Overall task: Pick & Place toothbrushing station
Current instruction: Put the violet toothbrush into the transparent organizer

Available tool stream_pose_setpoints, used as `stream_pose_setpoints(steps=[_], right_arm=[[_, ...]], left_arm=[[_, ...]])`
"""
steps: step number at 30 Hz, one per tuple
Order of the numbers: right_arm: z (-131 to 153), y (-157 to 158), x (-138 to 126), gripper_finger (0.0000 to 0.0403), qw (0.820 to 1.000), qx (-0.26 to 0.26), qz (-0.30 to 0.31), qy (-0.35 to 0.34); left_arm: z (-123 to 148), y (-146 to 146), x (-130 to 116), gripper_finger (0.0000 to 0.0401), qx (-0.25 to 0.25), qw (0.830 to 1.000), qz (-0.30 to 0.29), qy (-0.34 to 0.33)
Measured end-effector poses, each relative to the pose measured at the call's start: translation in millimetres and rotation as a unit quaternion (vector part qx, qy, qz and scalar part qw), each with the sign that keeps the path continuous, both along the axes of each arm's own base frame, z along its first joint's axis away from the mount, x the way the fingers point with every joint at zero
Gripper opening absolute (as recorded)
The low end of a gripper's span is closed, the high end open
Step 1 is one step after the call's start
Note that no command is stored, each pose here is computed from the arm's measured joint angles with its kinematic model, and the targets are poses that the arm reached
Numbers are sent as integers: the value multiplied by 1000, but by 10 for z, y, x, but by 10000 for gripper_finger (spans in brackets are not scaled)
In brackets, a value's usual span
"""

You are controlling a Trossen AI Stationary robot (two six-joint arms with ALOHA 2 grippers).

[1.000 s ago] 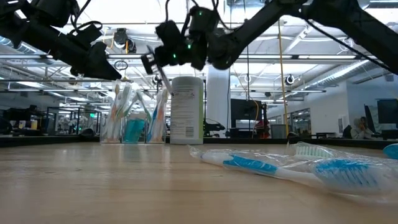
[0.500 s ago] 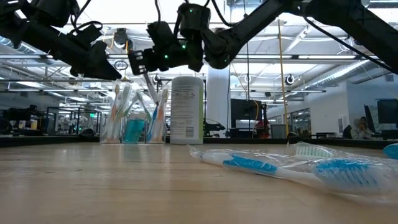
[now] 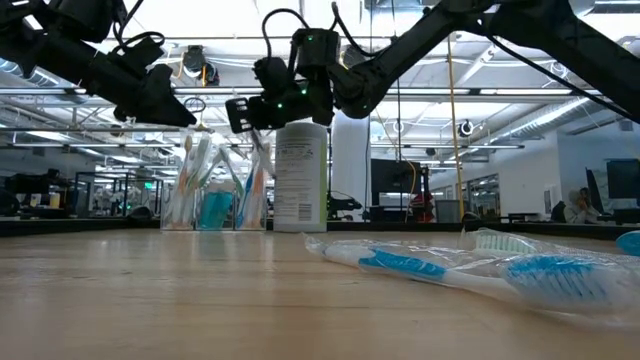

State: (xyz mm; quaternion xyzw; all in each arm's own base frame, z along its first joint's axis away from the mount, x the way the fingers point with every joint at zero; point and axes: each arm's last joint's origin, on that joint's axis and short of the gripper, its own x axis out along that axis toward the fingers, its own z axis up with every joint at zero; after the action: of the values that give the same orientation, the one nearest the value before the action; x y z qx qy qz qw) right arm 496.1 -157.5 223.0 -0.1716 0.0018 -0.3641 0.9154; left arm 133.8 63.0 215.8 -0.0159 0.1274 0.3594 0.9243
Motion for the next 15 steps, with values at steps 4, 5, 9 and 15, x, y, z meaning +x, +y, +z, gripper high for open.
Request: stream_pose_setpoints(steps=[4,5,9,15], right_arm=[[4,-57,-18,0,1000,1,-3,-4],[-1,-64,-20,0,1000,0,-4,1],[17,161,43,0,999,-24,13,24],[122,634,97,0,997,-37,-44,44]], left_arm=[[-1,0,0,152,0,1000,0,0],[-1,0,0,152,0,1000,0,0],[-9,-1,-2,152,-2,1000,0,4],[-17,-13,5,152,1,999,-29,15]])
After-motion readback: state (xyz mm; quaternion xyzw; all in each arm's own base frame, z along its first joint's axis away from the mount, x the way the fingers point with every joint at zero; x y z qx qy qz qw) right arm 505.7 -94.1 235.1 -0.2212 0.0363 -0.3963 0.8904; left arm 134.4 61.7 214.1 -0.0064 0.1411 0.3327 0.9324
